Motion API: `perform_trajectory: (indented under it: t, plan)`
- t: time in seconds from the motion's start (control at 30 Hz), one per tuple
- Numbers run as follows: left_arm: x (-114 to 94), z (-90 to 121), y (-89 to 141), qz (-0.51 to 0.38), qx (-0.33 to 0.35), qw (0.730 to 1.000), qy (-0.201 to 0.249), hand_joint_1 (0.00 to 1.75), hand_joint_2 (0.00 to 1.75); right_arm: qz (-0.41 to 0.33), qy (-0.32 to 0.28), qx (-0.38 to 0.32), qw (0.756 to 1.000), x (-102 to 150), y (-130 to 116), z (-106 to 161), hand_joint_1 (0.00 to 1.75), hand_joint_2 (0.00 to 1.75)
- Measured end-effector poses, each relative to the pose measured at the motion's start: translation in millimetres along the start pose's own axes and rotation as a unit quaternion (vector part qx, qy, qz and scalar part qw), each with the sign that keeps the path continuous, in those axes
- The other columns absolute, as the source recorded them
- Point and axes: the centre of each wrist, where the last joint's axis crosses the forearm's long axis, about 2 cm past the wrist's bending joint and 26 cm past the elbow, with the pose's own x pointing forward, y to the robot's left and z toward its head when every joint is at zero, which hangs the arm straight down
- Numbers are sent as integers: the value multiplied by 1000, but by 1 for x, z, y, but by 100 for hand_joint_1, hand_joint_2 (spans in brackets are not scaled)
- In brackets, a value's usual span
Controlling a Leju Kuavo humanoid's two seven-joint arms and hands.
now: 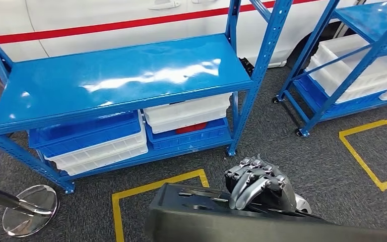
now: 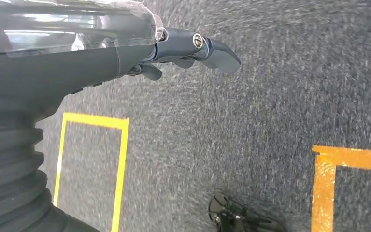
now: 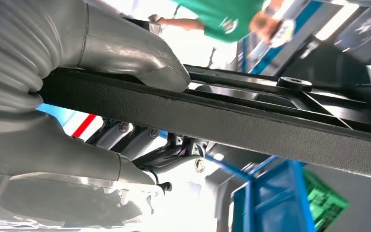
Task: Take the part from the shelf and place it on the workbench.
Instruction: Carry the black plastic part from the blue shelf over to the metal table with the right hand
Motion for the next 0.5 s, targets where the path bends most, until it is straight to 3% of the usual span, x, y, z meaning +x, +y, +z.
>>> perform_trajectory:
  t: [0.2, 0.5]
  plan:
    - [5, 0, -4, -14, -24, 999, -15, 0, 175, 19, 1, -20, 1000, -3, 12, -4, 173, 175]
    - [4, 1, -6, -4, -33, 999, -14, 0, 175, -11, -1, -21, 1000, -10, 22, -6, 173, 175]
